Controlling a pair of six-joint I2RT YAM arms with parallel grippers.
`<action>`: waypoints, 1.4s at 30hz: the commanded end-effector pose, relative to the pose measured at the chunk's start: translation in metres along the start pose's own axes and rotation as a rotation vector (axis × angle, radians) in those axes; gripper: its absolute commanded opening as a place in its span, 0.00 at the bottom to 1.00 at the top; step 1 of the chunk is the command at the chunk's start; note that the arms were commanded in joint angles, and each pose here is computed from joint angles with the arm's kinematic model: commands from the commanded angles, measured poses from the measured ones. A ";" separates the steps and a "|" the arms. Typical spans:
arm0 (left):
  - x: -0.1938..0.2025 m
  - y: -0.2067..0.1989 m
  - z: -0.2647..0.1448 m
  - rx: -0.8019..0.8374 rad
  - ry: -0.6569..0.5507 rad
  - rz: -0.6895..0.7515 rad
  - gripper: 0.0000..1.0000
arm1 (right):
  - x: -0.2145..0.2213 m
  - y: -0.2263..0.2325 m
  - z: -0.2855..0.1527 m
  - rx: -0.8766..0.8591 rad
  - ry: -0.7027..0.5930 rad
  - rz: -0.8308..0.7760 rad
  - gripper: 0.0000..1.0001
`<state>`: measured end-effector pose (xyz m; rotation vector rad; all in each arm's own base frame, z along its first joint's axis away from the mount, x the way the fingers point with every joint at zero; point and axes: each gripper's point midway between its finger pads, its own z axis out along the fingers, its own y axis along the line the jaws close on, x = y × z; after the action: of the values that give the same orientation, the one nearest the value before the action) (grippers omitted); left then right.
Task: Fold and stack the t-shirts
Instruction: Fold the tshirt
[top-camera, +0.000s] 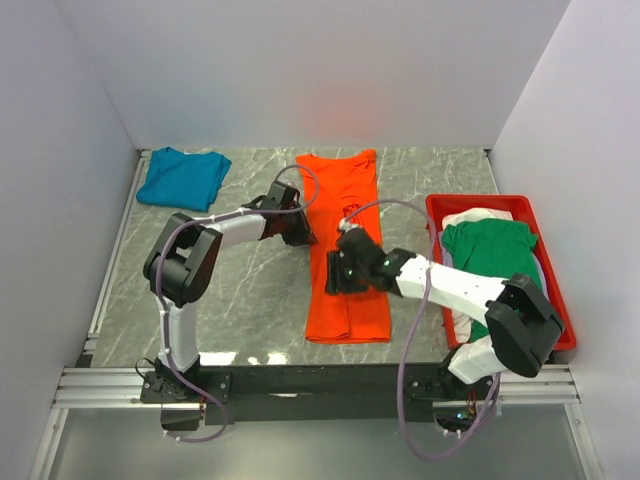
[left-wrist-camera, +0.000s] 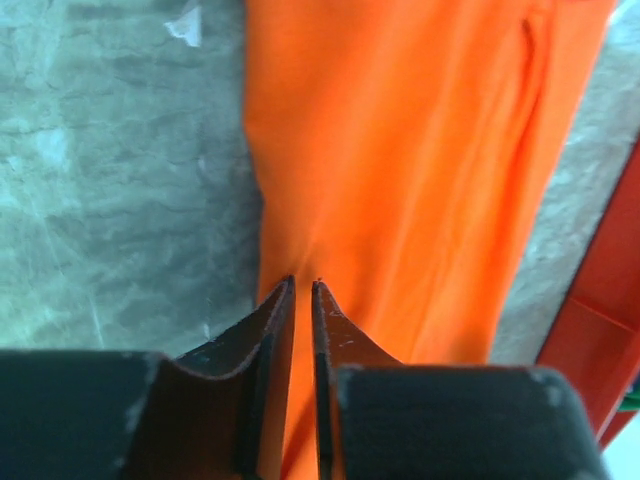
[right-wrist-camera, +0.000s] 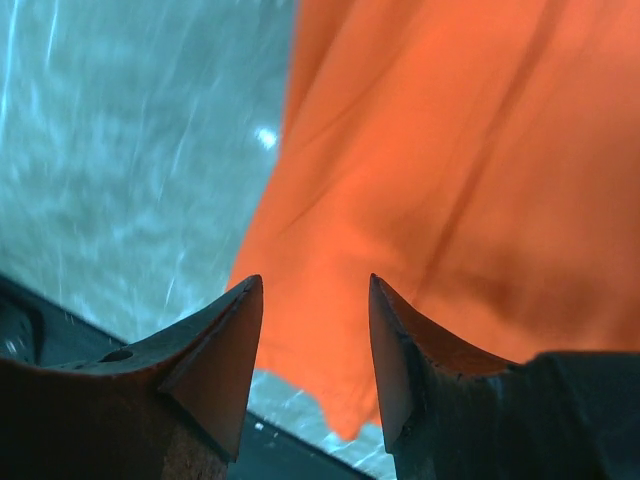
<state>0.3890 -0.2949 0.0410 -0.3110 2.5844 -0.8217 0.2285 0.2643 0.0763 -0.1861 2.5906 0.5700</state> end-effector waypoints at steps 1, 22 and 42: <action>-0.009 -0.002 0.005 0.013 0.001 0.022 0.17 | -0.004 0.043 -0.012 -0.089 -0.114 -0.021 0.54; -0.005 0.025 0.016 -0.075 0.036 0.015 0.06 | 0.076 0.083 0.014 0.146 -0.023 -0.284 0.51; -0.010 0.036 0.017 -0.088 0.039 0.001 0.05 | 0.092 0.075 0.013 0.213 0.022 -0.331 0.03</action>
<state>0.3976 -0.2843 0.0243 -0.3241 2.6380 -0.7970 0.1323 0.3289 0.0282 -0.5792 2.5848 0.1364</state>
